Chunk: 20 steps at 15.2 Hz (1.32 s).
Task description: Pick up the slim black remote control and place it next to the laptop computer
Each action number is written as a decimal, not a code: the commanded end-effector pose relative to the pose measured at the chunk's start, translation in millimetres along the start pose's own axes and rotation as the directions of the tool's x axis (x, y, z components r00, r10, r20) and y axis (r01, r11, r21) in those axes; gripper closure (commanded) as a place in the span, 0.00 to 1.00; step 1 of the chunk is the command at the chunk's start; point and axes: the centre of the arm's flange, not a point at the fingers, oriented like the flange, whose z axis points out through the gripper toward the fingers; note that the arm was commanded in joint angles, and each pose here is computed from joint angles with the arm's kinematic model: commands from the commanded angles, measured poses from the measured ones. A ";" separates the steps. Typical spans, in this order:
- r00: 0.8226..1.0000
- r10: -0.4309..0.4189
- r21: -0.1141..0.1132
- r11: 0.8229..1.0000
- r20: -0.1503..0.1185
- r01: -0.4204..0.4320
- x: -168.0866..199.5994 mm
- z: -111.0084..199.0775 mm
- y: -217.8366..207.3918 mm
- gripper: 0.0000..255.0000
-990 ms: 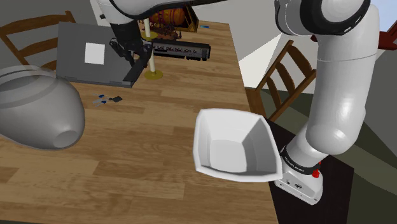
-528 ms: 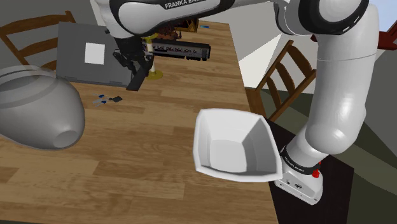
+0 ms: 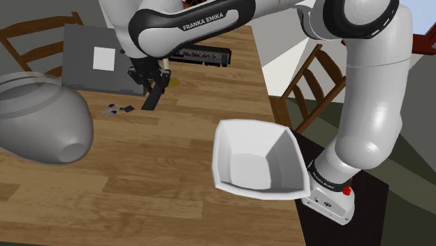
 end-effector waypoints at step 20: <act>1.000 0.000 0.001 1.000 0.000 0.000 -14.4 66.1 -2.4 0.00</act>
